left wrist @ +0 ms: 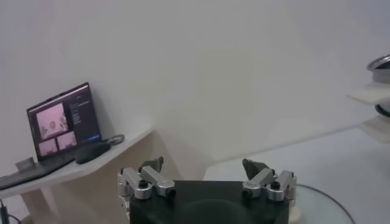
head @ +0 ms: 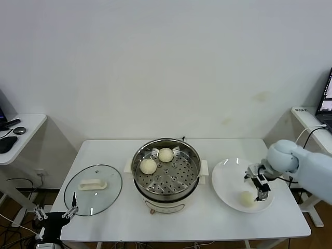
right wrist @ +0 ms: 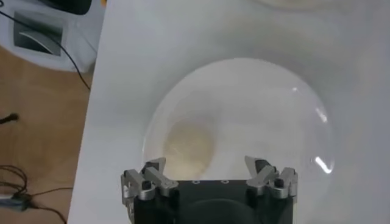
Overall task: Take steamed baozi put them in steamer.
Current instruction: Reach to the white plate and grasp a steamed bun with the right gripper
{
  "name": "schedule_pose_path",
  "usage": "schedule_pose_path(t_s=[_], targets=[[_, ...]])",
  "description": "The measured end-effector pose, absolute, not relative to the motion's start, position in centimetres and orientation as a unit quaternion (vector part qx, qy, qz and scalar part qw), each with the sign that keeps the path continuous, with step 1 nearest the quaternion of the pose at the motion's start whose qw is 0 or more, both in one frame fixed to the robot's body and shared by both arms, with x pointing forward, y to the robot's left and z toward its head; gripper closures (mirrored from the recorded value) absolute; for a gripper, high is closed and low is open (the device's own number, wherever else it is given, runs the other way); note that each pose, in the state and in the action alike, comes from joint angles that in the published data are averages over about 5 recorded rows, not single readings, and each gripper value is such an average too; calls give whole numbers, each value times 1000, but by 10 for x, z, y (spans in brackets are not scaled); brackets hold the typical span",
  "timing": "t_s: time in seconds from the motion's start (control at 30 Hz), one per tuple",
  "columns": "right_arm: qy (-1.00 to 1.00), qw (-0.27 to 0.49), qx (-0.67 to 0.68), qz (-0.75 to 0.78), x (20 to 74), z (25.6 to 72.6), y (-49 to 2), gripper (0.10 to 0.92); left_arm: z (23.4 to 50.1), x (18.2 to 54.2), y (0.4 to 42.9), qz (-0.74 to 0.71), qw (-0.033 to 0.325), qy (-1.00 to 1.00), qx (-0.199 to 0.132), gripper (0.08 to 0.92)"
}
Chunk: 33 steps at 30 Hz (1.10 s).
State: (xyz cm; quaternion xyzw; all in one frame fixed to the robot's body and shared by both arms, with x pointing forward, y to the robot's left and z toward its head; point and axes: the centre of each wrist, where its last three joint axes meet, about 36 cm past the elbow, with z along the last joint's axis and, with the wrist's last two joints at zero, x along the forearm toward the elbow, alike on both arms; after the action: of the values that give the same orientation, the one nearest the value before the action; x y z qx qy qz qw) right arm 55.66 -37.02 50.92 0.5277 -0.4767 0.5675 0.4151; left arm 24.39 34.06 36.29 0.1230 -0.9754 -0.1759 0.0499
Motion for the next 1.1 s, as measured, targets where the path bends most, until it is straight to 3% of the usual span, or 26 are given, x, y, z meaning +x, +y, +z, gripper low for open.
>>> schedule_pose_path(t_s=[0.4,0.87,1.1], targets=[[-490,429,522,551,561,466,-375,225,360,244,341,-177,53,-975,124,177],[-497,440,517,541,566,460,-372,539,361,244,341,-176,52,-975,127,177],[-500,436,519,538,571,483,-376,577,362,245,342,-175,49,-975,127,177]])
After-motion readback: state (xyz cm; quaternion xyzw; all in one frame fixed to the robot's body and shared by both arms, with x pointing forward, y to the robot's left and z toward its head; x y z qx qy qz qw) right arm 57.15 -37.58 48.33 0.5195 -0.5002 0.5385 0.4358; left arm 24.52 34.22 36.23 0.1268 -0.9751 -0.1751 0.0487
